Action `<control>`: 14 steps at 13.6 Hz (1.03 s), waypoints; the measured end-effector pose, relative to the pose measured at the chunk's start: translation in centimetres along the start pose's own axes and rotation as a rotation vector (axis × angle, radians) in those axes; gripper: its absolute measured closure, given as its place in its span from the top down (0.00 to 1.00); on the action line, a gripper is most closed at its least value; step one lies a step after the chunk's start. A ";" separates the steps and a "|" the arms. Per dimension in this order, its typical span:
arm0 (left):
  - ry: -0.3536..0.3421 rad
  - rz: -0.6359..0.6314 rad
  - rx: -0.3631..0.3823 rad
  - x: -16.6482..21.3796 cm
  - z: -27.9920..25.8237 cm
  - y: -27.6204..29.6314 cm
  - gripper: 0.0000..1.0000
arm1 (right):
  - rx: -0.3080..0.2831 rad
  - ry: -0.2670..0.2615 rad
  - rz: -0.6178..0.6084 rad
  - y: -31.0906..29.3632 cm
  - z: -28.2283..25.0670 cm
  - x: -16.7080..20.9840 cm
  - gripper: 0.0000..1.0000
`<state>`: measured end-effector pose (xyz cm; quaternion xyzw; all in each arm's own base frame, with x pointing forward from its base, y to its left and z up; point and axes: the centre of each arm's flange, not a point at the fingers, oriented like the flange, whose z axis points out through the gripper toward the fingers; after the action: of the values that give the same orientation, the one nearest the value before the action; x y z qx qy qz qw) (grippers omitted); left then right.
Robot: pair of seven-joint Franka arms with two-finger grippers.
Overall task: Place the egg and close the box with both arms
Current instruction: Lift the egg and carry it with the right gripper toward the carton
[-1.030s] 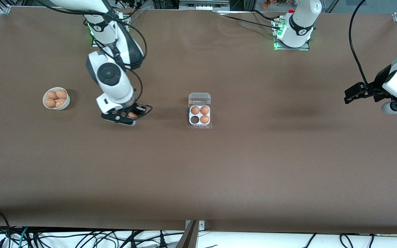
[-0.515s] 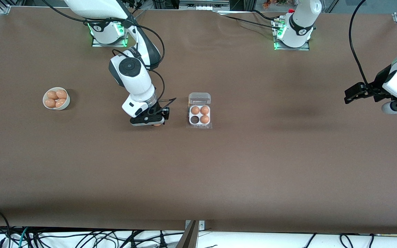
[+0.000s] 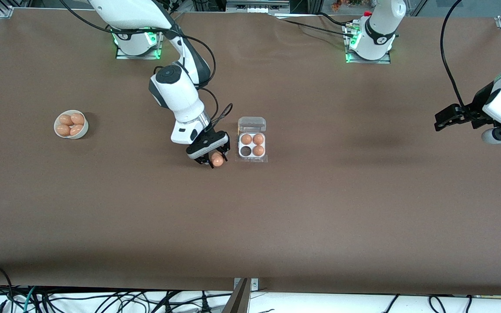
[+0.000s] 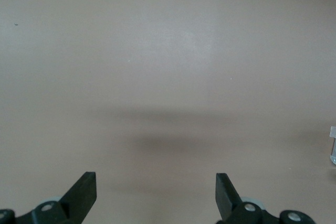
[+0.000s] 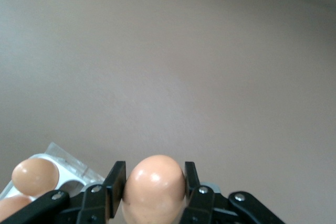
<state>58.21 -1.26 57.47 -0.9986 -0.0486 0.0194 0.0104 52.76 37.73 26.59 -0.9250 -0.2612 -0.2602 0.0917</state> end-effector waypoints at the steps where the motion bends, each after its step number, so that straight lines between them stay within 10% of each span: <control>1: 0.000 0.000 0.000 0.0 0.0 0.0 1.00 | 0.012 0.038 -0.042 -0.3 0.7 -0.4 0.50; 4: 0.000 0.000 0.000 0.0 0.0 0.0 1.00 | 0.041 0.125 -0.129 -1.9 2.1 -1.4 0.50; 10: -0.001 0.000 0.000 0.0 0.0 0.0 1.00 | 0.059 0.140 -0.248 -4.2 2.1 -1.7 0.50; 14: -0.001 0.000 0.000 0.0 0.0 0.0 1.00 | 0.031 0.003 -0.339 -3.0 2.2 -1.3 0.50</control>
<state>58.23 -1.26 57.42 -0.9986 -0.0486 0.0198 0.0104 51.19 40.34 24.08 -0.8658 -0.4173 -0.2694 0.0611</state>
